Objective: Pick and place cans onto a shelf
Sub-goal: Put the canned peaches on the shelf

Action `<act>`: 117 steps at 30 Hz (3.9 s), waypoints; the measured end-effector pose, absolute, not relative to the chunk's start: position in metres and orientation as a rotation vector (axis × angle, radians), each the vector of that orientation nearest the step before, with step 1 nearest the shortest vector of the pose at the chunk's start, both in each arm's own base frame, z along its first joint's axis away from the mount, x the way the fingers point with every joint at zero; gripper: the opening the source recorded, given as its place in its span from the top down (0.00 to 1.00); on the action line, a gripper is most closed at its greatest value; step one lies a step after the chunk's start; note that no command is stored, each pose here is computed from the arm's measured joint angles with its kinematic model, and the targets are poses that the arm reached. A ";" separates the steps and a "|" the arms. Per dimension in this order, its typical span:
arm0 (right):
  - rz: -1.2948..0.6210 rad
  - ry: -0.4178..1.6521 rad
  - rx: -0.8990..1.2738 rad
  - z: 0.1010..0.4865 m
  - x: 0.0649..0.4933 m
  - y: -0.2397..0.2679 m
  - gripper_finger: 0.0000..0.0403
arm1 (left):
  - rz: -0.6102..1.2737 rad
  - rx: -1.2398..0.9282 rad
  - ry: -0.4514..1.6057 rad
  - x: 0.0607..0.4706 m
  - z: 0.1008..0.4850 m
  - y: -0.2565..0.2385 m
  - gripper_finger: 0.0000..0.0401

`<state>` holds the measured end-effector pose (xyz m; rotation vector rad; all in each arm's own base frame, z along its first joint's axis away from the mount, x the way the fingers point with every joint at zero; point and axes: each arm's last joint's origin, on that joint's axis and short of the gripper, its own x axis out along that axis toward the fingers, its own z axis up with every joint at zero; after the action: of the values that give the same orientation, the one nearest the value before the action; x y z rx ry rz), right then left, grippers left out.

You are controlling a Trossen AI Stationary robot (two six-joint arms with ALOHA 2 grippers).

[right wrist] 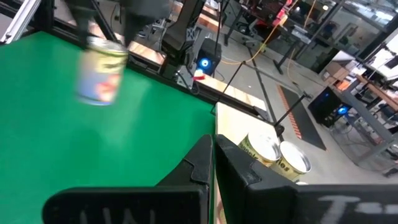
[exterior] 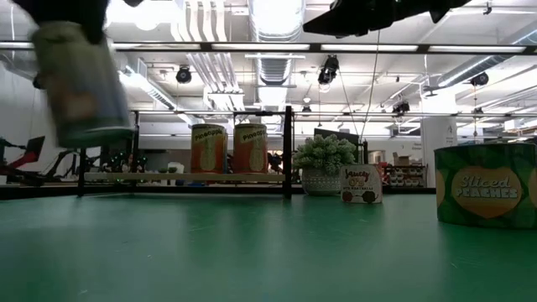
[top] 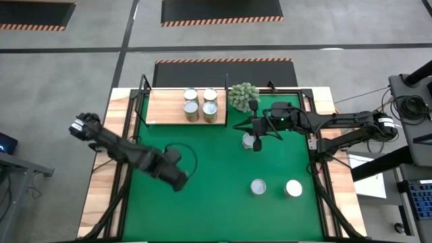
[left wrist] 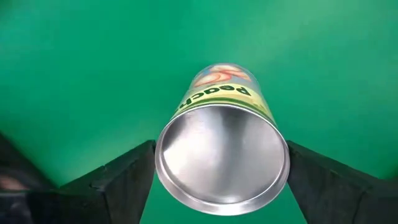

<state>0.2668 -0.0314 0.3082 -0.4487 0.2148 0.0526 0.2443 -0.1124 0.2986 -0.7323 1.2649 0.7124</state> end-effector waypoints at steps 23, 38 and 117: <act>0.058 0.258 -0.407 0.304 0.266 -0.031 0.98 | 0.837 -0.362 1.453 0.231 0.329 0.093 0.23; 0.064 0.284 -0.407 0.302 0.265 -0.031 0.98 | 0.920 -0.539 1.517 0.189 0.291 0.166 0.23; 0.065 0.291 -0.413 0.301 0.265 -0.031 0.98 | 1.017 -0.346 1.334 0.174 0.289 0.145 1.00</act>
<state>0.2647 -0.0312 0.3011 -0.4134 0.2912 0.0651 0.1741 0.1449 0.2890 -0.3461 1.3339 1.0173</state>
